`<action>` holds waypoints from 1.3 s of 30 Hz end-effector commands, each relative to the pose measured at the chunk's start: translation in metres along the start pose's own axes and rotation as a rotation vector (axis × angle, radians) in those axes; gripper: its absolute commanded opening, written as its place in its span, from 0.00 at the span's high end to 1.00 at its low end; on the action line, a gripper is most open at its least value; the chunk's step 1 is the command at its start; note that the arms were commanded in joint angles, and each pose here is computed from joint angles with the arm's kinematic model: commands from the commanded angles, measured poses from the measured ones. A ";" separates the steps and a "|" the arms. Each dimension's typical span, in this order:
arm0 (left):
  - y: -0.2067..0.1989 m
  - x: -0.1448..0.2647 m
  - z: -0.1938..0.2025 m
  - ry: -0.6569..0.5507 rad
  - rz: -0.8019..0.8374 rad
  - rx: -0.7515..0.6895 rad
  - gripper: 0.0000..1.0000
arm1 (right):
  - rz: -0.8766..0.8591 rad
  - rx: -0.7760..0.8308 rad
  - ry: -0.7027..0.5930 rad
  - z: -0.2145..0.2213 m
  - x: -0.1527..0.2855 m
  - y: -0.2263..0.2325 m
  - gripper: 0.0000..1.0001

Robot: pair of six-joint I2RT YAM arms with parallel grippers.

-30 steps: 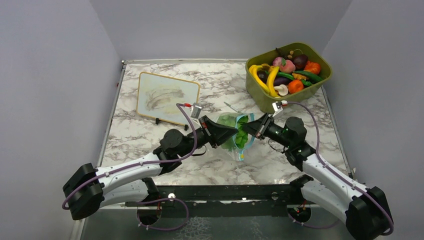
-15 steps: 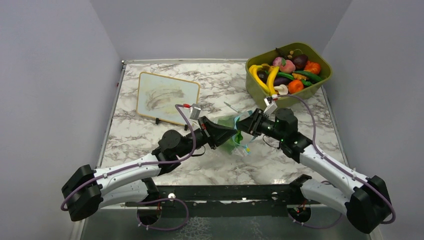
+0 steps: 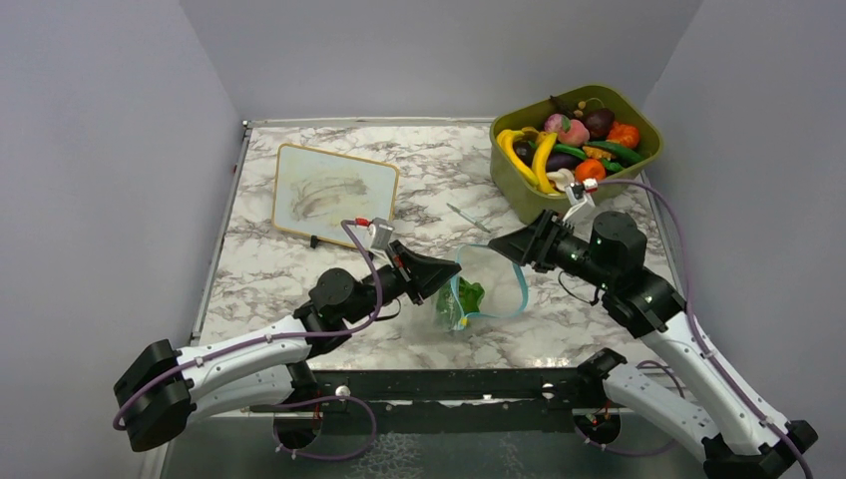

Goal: Place the food in the zip-top bag and seal the zipper
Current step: Place the fake vegetable in the zipper food storage bag, then adjust the zipper food storage bag at the center of the board.

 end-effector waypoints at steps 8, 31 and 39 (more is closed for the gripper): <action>0.002 0.007 -0.003 -0.032 -0.021 -0.024 1.00 | 0.498 -0.231 -0.165 0.001 0.054 -0.020 0.48; 0.002 0.005 -0.005 -0.012 -0.033 -0.056 1.00 | 0.352 -0.245 0.056 0.034 0.018 -0.052 0.60; 0.002 0.003 -0.016 0.007 -0.055 -0.170 1.00 | 0.249 -0.175 -0.001 0.020 0.011 -0.037 0.99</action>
Point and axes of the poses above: each gripper's point midway between its finger pads, its own x axis back along the fingers, its own y axis along the line the jaws close on, z = x × y, the point moved 9 cm from there along x, back along the fingers, and after that the axes turned 11 degrees about -x, right-handed, at the moved point
